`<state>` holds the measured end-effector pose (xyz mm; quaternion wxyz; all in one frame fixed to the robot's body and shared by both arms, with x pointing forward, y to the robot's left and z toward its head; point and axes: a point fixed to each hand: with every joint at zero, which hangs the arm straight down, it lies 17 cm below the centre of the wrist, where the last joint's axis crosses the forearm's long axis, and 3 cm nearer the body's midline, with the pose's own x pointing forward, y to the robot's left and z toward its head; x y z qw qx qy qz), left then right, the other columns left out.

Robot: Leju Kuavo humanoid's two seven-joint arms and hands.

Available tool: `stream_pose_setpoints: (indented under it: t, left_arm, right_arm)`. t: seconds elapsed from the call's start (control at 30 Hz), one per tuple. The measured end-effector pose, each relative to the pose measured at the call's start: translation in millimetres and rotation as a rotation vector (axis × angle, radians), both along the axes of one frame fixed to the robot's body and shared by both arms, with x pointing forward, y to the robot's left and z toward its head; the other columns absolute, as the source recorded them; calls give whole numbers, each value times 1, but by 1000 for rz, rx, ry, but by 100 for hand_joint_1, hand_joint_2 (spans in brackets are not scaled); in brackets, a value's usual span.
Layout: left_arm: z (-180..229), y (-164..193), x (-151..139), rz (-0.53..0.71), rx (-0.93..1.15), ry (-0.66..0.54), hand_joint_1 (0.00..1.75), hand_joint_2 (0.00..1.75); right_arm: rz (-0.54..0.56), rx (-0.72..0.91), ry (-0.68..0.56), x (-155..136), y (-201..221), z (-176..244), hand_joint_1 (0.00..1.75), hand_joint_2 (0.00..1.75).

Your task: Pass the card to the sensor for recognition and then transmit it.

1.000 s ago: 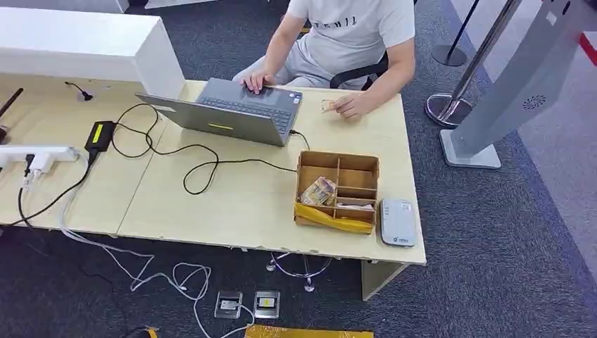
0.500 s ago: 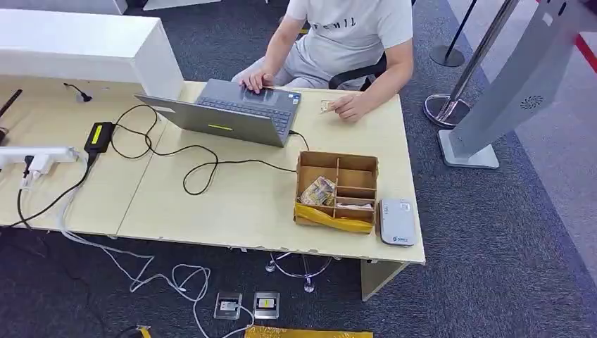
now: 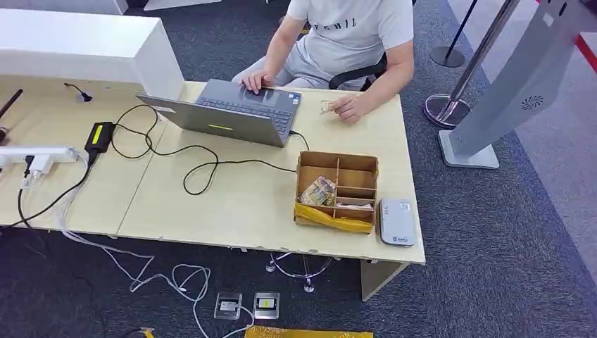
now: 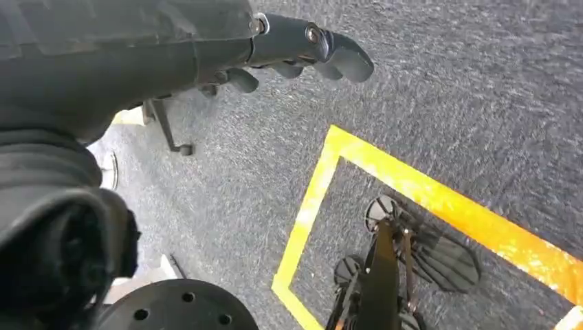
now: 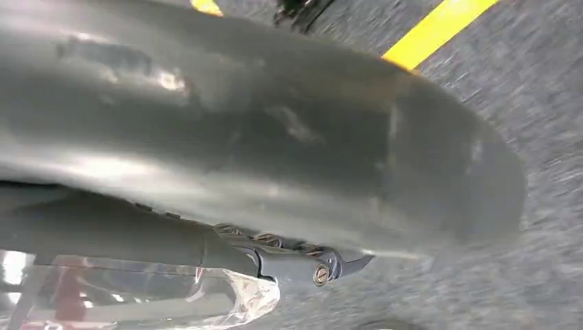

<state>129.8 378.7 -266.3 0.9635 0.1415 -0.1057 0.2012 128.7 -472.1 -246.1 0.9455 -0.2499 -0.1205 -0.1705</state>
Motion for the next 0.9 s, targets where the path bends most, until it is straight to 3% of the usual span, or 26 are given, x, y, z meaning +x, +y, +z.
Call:
stream_pose_setpoints:
  t: [0.23,0.5,0.9]
  left_arm:
    - [1,2,3,9,12,-17,0,0]
    - [4,5,13,-34,45,-66,0,0]
    - [2,-3,10,3,-16,-51,0,0]
  right_arm:
    - [-6,-6,19,-5,0,-1,0,0]
    - [22,-26,-87,19,1,5,0,0]
    - [-2,-48,-44,8,2,3,0,0]
